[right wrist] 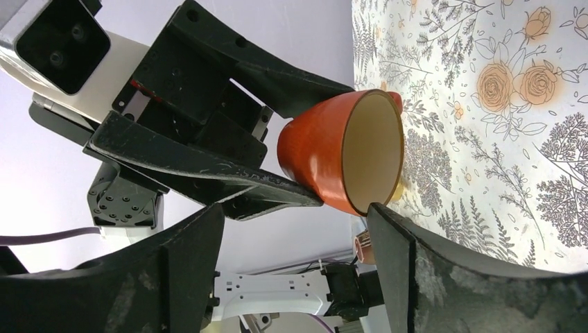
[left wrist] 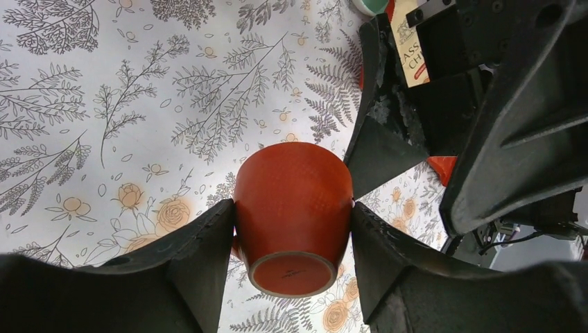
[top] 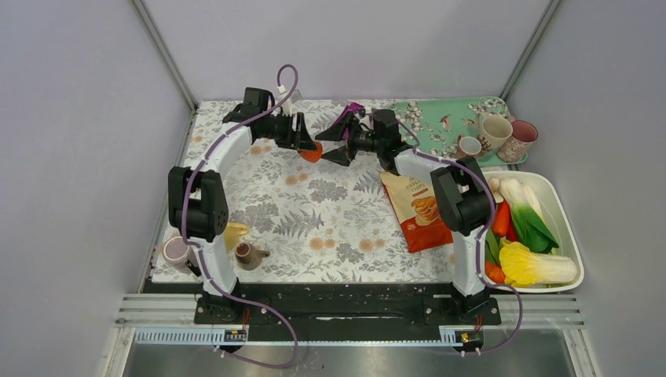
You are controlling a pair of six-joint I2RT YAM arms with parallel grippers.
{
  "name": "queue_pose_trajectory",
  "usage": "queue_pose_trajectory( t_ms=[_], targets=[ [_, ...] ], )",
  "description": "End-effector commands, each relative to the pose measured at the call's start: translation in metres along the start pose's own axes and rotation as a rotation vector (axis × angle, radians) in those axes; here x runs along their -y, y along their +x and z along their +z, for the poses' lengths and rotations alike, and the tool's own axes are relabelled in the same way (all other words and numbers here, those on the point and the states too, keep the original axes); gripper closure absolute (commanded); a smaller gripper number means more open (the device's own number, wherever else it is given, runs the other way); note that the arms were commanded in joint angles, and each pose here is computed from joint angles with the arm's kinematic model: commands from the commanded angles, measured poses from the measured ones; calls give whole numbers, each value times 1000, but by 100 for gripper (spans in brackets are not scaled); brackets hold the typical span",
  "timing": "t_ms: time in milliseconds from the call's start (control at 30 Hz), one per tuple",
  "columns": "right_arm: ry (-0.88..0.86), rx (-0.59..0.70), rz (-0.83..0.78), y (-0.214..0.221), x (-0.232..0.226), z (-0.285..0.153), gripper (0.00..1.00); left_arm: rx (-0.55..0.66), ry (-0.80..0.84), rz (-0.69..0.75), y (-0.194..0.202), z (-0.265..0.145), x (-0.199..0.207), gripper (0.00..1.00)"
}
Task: Turn the mug right side up
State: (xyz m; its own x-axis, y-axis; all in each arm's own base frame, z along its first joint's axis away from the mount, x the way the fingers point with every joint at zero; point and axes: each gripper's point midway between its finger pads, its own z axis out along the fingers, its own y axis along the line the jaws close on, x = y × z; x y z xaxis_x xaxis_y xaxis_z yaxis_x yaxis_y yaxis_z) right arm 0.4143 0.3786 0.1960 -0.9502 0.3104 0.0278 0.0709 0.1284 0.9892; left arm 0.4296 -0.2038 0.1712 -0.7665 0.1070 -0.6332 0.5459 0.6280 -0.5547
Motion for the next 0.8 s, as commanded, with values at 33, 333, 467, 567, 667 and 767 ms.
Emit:
queue_pose_trajectory(
  t_ms=[33,333,467,567,667,767],
  targets=[
    [-118,-48,-35,5,-42,6,20,91,157,79,-32,-11,52,100],
    [-157,-23,-7,-5,-49,12,26,84,211,100,-29,-9,66,100],
    [-140,-10,-13,-9,-46,13,26,87,205,112,-31,-11,66,100],
    [-167,-19,-20,-8,-54,12,49,84,205,115,-30,-10,65,100],
    [-179,-19,-34,-7,-62,10,79,85,212,118,-31,-9,66,100],
    [-177,-12,-63,-7,-68,4,100,85,197,144,-33,-11,64,96]
  ],
)
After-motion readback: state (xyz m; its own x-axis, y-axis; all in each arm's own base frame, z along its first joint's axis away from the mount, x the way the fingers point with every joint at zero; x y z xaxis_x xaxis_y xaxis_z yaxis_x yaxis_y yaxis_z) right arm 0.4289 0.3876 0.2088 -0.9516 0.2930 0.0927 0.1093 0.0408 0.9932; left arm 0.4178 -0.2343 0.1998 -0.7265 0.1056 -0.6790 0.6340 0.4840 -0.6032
